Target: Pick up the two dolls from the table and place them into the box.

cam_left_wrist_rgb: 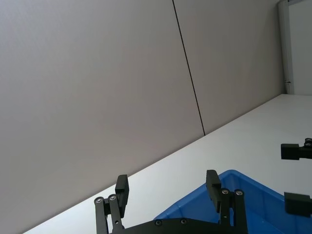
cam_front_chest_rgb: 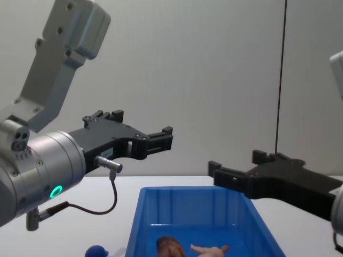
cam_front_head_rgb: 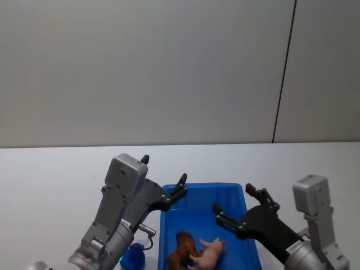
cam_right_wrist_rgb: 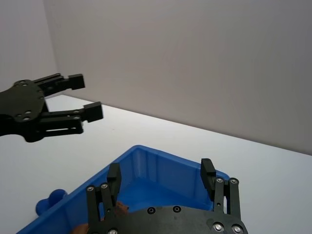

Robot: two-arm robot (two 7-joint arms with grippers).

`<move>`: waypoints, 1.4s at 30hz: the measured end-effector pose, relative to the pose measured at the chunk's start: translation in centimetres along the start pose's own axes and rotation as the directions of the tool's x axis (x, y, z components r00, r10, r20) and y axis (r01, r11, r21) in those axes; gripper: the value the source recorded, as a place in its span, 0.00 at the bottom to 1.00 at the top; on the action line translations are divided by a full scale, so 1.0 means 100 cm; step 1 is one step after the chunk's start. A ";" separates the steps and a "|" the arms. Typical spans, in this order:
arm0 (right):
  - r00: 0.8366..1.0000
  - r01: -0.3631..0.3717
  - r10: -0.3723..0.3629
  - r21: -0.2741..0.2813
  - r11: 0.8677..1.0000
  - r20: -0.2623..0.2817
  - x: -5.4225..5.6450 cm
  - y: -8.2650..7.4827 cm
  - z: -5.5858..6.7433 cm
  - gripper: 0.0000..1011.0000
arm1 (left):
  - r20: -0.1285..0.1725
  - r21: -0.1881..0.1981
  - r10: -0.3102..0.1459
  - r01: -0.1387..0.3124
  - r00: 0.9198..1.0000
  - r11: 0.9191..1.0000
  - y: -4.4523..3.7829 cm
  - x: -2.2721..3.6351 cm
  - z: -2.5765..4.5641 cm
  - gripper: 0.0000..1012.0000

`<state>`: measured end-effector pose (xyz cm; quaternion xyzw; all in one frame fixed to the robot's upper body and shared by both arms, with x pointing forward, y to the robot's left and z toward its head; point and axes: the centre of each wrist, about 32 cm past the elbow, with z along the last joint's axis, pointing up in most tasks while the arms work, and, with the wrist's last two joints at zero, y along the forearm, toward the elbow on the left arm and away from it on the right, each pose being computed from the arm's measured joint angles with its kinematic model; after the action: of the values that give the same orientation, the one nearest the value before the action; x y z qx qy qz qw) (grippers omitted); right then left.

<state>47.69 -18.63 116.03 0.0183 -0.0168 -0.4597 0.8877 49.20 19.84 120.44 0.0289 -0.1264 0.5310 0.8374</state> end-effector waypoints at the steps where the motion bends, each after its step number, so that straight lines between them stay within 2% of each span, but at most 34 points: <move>1: 1.000 0.014 -0.014 0.000 1.000 0.002 0.000 -0.001 0.000 0.99 | 0.000 0.000 0.000 0.000 1.000 1.000 0.0000 0.0000 0.0000 0.99; 7: 0.997 0.078 -0.078 -0.001 0.997 0.008 0.002 -0.009 -0.001 0.99 | 0.000 0.000 0.000 0.000 1.000 1.000 0.0000 0.0000 0.0000 0.99; 10: 0.991 0.132 -0.132 0.001 0.991 0.010 0.003 -0.016 -0.002 0.99 | 0.000 0.000 0.000 0.000 1.000 1.000 0.0000 0.0000 0.0000 0.99; 18: 0.976 0.218 -0.218 0.001 0.976 0.009 0.005 -0.030 -0.004 0.99 | 0.000 0.000 0.000 0.000 1.000 1.000 0.0000 0.0000 0.0000 0.99; 28: 0.962 0.273 -0.273 0.001 0.962 0.008 0.007 -0.039 -0.004 0.99 | 0.000 0.004 0.001 -0.001 1.000 1.000 0.0006 0.0003 -0.0002 0.99; 35: 0.956 0.292 -0.292 0.001 0.956 0.008 0.007 -0.043 -0.005 0.99 | -0.009 0.030 0.007 -0.007 1.000 1.000 0.0051 0.0032 0.0002 0.99; 42: 0.953 0.303 -0.303 0.001 0.953 0.007 0.007 -0.045 -0.005 0.99 | -0.022 0.078 0.016 -0.014 1.000 0.997 0.0137 0.0084 0.0007 0.99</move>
<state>44.50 -21.80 115.33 0.0188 -0.0172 -0.5906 0.8066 48.30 21.17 120.59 0.0544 -0.0963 0.5421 0.8330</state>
